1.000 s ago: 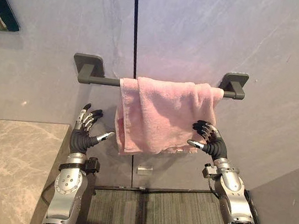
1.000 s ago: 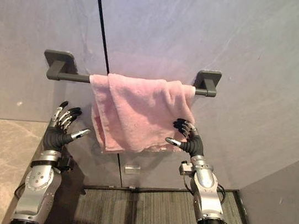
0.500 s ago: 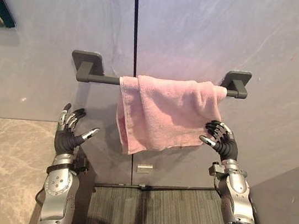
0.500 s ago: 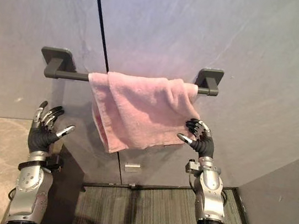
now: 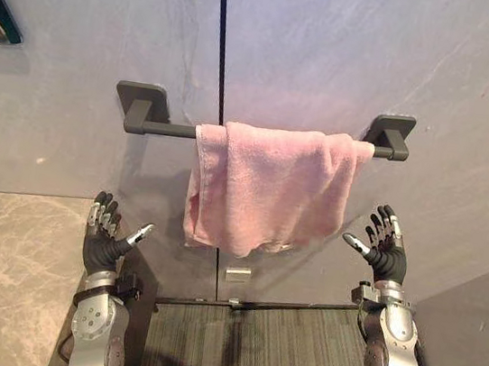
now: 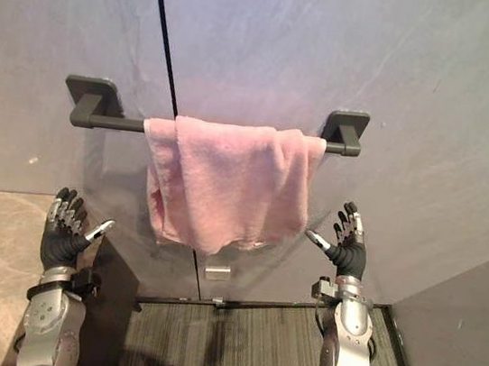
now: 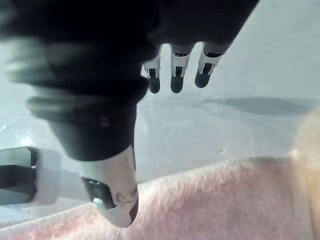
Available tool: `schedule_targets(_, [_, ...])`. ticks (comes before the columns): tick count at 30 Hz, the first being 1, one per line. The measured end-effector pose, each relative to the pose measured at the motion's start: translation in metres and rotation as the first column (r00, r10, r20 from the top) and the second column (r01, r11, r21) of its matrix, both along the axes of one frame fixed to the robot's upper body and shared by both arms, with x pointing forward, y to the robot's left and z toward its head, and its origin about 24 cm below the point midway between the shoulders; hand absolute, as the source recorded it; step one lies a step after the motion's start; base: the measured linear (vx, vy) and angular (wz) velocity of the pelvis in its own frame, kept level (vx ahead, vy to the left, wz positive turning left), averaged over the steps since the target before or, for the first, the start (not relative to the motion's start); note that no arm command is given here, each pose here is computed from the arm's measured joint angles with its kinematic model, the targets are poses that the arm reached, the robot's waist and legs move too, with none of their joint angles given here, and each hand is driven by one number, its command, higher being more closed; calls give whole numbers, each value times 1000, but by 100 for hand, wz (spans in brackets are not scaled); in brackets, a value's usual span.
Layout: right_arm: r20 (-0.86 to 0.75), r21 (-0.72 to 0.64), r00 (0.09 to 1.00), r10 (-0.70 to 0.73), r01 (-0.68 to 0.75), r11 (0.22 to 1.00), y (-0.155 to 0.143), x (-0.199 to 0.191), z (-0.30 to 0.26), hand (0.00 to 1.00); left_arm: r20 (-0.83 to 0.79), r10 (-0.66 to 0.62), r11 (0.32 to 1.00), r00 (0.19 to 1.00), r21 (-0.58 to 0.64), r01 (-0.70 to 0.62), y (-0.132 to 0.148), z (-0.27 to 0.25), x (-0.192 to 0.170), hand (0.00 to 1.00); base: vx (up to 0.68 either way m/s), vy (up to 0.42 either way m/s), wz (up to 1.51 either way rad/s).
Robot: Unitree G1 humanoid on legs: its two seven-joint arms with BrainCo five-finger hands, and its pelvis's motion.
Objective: Organize washtable
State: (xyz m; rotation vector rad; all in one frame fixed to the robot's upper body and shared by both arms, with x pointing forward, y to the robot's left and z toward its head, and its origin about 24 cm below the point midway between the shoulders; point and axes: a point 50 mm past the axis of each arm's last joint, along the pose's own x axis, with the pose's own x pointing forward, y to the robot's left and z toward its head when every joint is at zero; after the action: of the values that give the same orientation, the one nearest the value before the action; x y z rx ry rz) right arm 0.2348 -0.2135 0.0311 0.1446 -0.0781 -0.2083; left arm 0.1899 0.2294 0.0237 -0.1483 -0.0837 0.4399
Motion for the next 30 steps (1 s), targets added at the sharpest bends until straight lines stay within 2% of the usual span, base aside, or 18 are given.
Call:
schedule_targets(8, [-96,13,995,-34,36,999,0,-31,-23,0,-111,-52,997,992,-59,46,-14,-27,-15,0,0,0,0])
schedule_targets(14, [-263,8,965,12,-10,1000,14,-53,-58,0,-244,-133,986,961,-126,104,-33,-59,-25,0,-3,-2,1])
schedule_targets(21, [-510,34,851,126,-127,991,44,-80,-113,0,-449,-209,970,869,-206,127,-52,-105,-49,0,-5,-4,2])
schedule_targets(30, [-709,10,695,120,-160,987,46,-114,-153,0,-677,-243,969,695,-201,143,-55,-148,-83,0,0,0,0])
